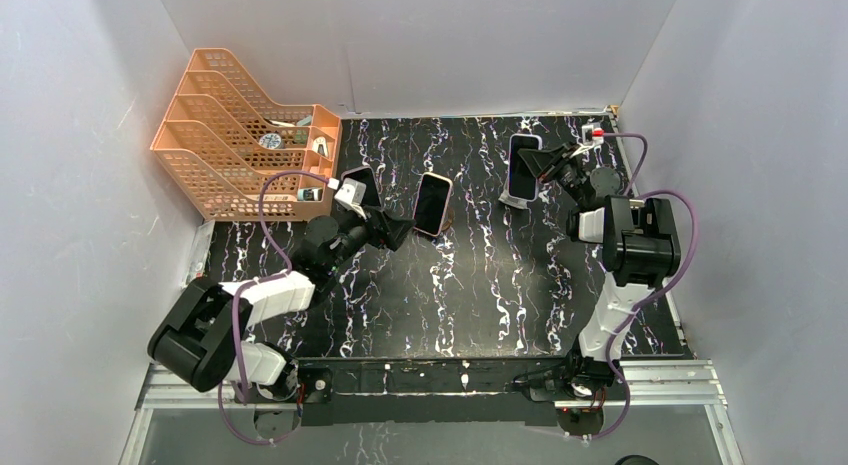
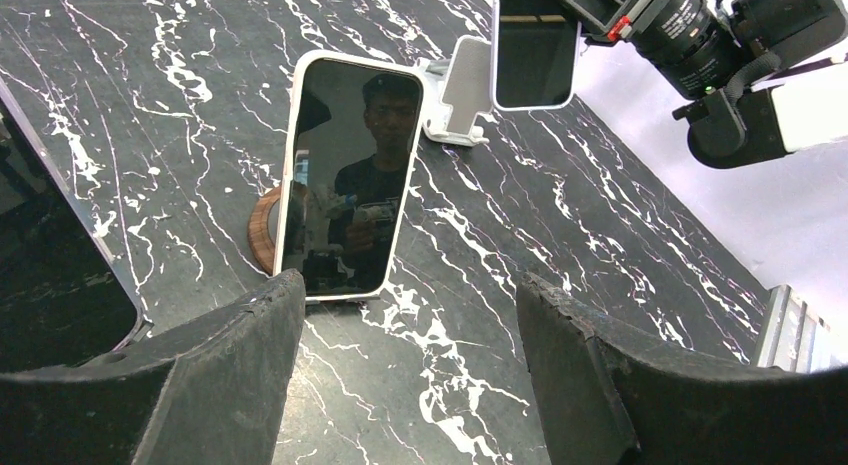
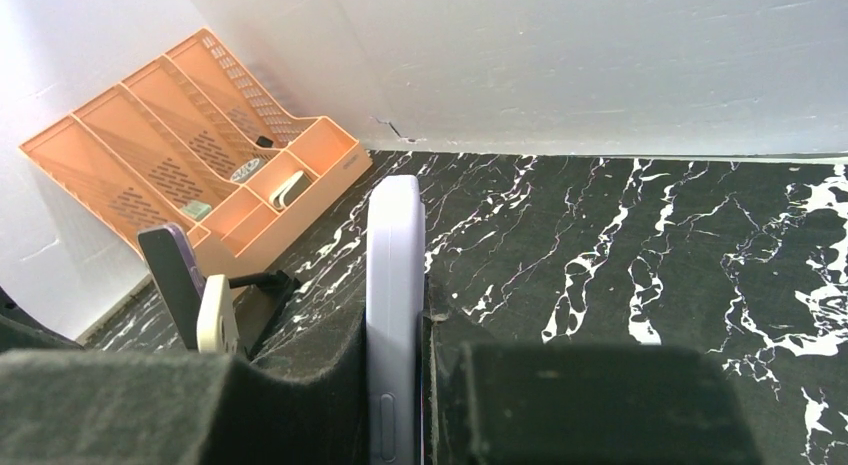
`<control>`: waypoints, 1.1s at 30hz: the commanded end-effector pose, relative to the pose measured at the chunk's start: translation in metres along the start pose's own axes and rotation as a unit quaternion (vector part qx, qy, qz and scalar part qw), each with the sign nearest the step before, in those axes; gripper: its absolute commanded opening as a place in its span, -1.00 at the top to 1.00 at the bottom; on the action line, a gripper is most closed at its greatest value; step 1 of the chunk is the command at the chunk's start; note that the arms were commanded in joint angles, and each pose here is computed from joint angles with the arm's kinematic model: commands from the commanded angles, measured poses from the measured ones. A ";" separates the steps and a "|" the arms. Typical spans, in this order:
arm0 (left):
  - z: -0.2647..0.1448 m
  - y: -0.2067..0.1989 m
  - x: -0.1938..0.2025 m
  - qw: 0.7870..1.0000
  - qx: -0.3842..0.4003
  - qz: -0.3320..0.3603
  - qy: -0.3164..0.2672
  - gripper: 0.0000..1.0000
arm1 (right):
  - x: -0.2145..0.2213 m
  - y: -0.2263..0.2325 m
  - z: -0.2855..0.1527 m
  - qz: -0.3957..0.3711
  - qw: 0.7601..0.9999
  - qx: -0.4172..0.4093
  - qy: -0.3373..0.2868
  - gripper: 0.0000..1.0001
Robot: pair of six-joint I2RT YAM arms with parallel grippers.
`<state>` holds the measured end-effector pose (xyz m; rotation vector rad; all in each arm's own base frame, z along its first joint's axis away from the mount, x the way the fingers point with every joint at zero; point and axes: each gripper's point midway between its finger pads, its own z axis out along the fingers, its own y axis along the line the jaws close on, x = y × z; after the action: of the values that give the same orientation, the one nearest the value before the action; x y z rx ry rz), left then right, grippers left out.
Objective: Place the phone on the phone stand
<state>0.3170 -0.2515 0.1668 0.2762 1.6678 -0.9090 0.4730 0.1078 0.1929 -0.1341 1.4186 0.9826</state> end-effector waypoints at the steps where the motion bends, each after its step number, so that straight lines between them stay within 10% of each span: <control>1: 0.002 -0.002 -0.005 1.000 0.010 0.004 -0.011 -0.48 | -0.062 0.044 0.010 -0.155 0.976 -0.108 -0.108 0.96; 16: 0.010 0.001 0.005 1.000 0.014 0.002 0.005 -0.48 | -0.041 0.014 0.028 -0.179 0.973 -0.120 -0.087 0.90; 33: 0.014 0.002 0.012 1.000 0.018 0.001 0.016 -0.47 | -0.032 0.003 0.029 -0.189 0.972 -0.113 -0.083 0.40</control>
<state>0.3181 -0.2608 0.1381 0.3087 1.7338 -0.9354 0.5059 0.1145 0.1494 -0.2663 1.4450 0.9722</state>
